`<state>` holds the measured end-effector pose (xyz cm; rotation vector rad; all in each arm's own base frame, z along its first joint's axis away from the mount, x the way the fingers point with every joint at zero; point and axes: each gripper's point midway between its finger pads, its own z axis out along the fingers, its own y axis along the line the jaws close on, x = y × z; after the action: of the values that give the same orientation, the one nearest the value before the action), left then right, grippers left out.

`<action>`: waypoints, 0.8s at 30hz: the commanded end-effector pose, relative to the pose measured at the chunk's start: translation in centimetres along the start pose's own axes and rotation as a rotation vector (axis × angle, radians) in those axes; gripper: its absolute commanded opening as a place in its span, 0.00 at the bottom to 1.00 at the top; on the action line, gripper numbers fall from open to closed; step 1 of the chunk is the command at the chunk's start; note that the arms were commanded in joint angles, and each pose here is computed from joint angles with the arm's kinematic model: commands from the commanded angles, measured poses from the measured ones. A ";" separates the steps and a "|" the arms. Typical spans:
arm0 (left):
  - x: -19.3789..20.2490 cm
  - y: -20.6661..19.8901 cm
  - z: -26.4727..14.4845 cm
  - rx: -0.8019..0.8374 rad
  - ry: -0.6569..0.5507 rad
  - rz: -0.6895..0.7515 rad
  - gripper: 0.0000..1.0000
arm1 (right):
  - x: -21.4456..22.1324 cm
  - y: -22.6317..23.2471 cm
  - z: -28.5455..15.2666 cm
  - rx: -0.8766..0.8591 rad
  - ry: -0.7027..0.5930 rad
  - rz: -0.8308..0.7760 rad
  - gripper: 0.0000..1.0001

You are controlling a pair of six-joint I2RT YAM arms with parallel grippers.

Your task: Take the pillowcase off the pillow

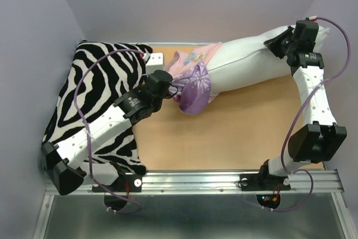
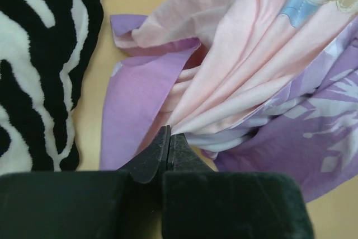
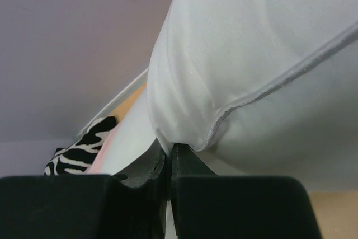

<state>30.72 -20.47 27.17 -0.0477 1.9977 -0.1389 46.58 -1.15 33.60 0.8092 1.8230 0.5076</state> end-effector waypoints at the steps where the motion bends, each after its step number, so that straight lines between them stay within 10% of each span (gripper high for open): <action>1: -0.2 6.5 -1.8 -0.143 -0.006 -0.018 0.00 | -8.6 5.0 -2.3 -0.130 -0.249 -0.001 0.01; 9: -1.8 14.7 -1.1 -0.253 -0.063 -0.161 0.00 | -11.5 7.1 -3.5 -0.197 -0.257 0.025 0.00; 24: -7.9 15.8 -0.9 -0.209 -0.173 -0.249 0.00 | -12.4 10.5 -5.9 -0.314 -0.223 -0.001 0.01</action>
<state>32.74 -5.01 27.22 -0.4046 1.9682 -0.0762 48.13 -3.86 39.51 0.8255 1.7683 0.5578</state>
